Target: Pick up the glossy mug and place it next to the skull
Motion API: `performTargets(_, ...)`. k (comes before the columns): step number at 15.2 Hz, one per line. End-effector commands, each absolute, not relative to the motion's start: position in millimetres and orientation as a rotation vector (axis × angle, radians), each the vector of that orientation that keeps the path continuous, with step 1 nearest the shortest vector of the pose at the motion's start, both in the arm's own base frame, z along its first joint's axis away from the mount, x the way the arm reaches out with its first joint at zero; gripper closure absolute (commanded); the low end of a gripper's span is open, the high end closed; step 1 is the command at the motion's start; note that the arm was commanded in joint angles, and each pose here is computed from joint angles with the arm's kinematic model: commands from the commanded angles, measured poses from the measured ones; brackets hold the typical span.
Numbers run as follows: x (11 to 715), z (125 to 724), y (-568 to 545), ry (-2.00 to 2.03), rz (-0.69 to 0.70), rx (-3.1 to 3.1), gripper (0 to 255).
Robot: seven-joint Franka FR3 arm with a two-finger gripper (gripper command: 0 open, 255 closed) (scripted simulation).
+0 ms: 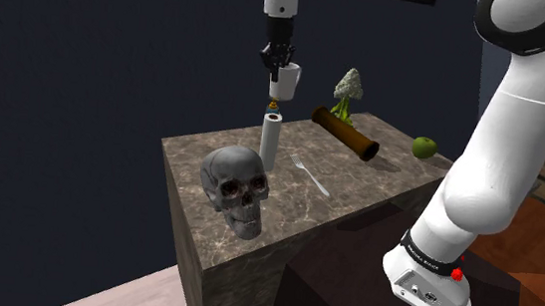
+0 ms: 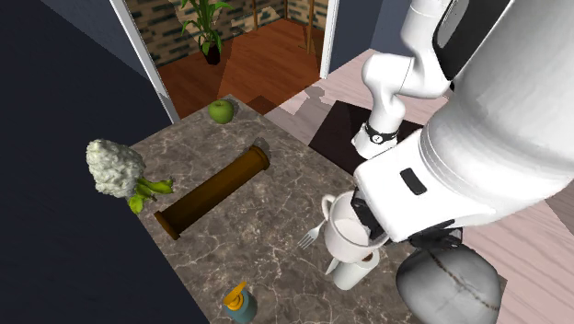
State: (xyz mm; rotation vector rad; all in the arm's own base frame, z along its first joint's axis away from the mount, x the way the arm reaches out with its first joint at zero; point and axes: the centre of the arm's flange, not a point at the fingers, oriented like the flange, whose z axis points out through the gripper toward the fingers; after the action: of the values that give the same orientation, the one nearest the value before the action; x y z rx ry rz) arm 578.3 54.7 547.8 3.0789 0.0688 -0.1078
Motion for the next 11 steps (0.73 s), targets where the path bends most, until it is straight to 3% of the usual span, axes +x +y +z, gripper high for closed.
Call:
performTargets(1,587,546,80,0.067,-0.107,3.079,255)
performTargets(11,637,546,198,0.067,-0.107,3.079,255)
